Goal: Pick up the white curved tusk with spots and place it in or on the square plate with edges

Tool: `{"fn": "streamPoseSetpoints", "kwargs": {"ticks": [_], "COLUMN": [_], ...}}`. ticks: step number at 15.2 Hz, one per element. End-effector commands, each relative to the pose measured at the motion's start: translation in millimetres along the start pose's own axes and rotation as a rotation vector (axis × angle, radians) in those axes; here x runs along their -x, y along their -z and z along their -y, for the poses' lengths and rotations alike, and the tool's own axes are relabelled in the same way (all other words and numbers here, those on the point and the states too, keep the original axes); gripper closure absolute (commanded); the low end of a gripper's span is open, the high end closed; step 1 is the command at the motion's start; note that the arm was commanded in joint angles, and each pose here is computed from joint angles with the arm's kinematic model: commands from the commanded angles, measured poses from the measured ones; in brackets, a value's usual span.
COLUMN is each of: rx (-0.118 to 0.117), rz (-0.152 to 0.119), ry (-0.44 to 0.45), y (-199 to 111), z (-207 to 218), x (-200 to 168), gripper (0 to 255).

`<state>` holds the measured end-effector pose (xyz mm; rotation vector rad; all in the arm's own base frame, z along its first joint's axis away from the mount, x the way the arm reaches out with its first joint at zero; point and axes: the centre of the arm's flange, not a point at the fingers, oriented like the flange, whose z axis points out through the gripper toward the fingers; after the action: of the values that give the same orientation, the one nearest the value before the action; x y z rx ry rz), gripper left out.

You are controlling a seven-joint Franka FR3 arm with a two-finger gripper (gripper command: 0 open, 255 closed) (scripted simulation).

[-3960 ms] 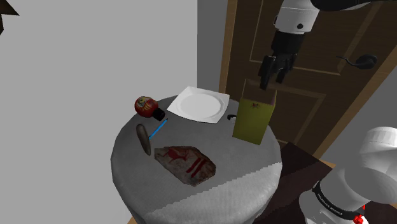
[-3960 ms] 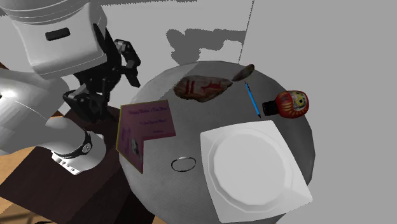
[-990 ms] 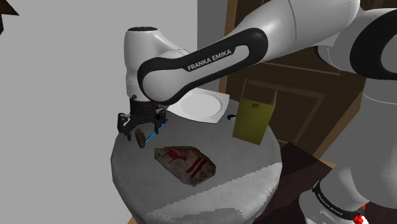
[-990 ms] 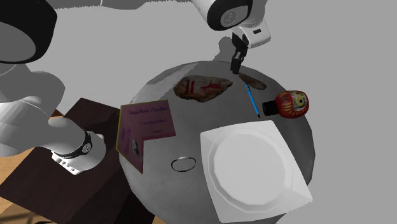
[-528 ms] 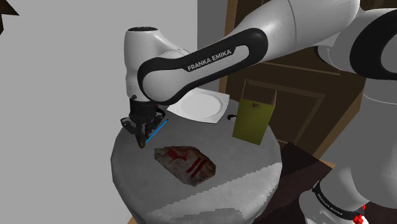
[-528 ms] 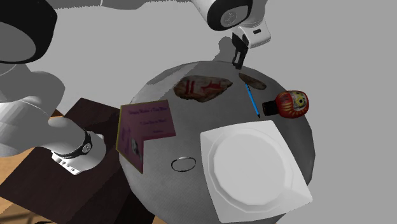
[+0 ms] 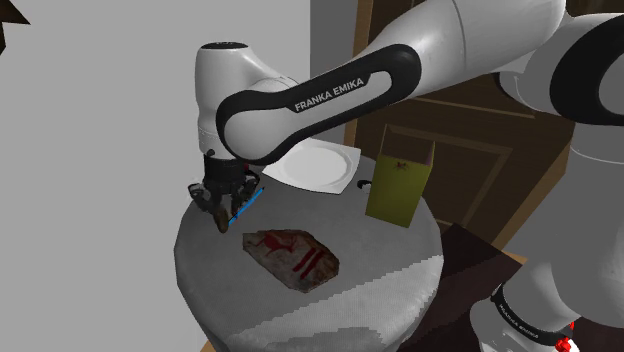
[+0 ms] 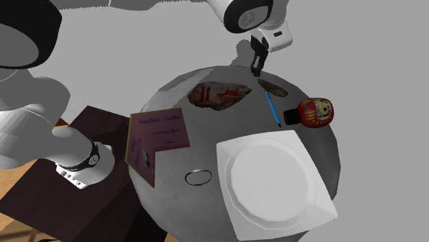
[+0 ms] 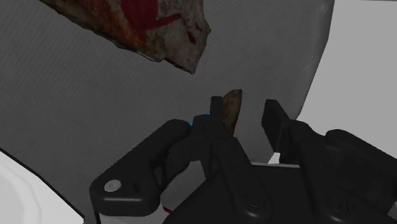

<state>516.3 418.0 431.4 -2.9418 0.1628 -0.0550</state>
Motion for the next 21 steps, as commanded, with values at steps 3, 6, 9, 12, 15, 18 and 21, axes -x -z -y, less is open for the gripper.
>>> {"fn": "streamPoseSetpoints", "kwargs": {"ticks": [3, 6, 9, 12, 15, 18, 21], "rx": [0.04, 0.08, 0.083, 0.083, 0.083, 0.083, 0.083], "rz": [0.059, 0.118, 0.123, 0.123, 0.123, 0.123, 0.123], "ry": [-0.033, -0.065, -0.068, -0.068, -0.068, -0.068, -0.068], "y": [-16, -35, -47, -63, -76, -76, -76], "z": [4, 6, 5, 4, 3, 3, 3], "x": [-45, -90, -92, -90, -89, -89, -89], "gripper": [0, 0, 0, 0, 0, 0, 0]}}
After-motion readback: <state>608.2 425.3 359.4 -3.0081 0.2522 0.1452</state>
